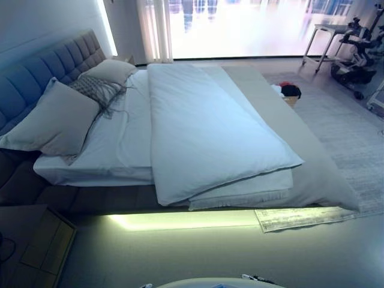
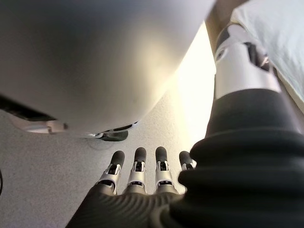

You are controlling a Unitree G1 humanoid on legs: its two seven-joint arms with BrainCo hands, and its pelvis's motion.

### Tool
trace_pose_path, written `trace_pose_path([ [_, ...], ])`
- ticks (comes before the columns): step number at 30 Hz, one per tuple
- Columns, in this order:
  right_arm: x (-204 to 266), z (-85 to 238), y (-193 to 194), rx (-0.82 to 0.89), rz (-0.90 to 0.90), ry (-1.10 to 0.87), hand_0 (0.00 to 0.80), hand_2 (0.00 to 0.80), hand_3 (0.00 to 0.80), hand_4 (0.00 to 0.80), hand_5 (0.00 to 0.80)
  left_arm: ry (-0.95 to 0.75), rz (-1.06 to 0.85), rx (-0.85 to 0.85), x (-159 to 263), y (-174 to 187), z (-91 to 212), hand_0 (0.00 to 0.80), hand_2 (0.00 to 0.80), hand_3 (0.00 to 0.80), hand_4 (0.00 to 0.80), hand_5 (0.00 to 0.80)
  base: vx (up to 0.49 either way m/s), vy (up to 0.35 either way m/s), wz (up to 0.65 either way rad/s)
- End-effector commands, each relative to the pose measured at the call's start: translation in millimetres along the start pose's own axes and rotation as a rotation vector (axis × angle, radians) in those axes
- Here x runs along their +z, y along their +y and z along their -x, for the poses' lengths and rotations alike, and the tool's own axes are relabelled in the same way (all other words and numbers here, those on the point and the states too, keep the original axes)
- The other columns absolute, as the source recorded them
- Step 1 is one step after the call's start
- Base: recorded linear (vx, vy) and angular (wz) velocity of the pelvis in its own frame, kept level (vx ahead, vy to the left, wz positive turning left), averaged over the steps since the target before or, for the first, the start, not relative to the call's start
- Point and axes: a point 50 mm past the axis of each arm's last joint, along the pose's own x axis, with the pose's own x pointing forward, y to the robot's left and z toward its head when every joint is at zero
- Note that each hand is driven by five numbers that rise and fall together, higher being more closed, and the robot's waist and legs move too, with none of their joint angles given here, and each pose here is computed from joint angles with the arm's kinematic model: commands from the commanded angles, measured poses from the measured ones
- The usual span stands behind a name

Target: Make the bed neatly

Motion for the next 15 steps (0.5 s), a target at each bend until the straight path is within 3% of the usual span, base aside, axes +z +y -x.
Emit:
trace_pose_path([
  [1,13.7,-4.9,14.1,0.004,0.001,-0.011,0.000,0.000,0.000,0.000,0.000,-0.013,-0.011,0.009,12.9,-7.5,-0.2,0.000,0.000,0.000,0.000,0.000,0.012,-0.008,0.06],
  [15,14.4,-4.4,9.0,-0.068,-0.021,-0.026,0.000,0.000,0.000,0.000,0.000,-0.009,-0.029,-0.006,19.8,-6.2,0.3,0.000,0.000,0.000,0.000,0.000,-0.011,-0.005,0.01],
])
